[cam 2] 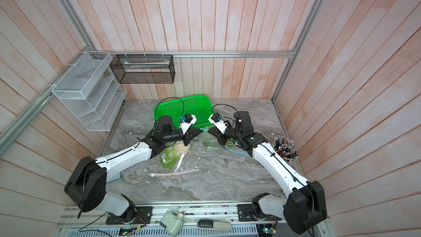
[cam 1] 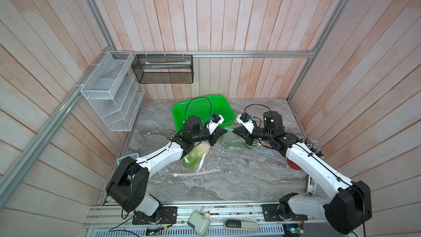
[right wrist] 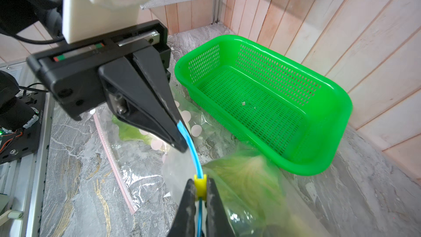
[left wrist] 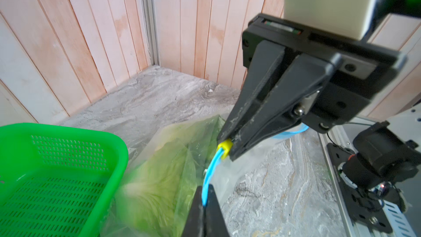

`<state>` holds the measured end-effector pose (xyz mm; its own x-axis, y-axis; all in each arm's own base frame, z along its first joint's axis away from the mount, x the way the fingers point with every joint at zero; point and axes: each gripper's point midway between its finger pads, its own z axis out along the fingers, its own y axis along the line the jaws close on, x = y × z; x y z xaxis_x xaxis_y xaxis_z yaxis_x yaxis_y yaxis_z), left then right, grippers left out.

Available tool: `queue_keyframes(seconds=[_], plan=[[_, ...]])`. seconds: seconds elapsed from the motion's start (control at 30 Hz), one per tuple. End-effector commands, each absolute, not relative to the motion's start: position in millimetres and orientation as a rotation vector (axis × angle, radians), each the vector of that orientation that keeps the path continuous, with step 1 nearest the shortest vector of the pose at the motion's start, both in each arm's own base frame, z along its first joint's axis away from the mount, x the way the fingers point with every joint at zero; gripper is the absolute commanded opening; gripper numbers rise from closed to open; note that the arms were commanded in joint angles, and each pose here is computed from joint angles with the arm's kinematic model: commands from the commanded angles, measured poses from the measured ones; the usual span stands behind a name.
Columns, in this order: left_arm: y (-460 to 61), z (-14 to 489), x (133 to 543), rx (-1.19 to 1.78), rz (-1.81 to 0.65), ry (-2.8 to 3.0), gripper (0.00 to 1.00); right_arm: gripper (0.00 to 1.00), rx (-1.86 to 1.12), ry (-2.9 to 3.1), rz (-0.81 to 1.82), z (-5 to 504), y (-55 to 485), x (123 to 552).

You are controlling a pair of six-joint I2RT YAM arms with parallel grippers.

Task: Open the zip-top bag and take out the chinese cabbages
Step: Unzip the zipper on the zipper food storage bag.

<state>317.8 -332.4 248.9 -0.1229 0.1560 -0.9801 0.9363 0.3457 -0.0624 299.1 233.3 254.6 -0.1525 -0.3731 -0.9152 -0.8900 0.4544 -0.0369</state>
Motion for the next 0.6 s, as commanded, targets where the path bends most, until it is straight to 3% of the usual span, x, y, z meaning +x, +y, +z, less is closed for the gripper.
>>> queue_keyframes(seconds=[0.0,0.57], plan=[[-312.3,270.8,325.1,0.931,-0.915,1.509,0.00,0.00,-1.005,1.842,0.586,244.8,203.5,300.9],[-250.3,278.8,355.2,0.671,-0.780,1.568,0.00,0.00,-0.887,2.010,0.343,242.0,133.6,299.2]])
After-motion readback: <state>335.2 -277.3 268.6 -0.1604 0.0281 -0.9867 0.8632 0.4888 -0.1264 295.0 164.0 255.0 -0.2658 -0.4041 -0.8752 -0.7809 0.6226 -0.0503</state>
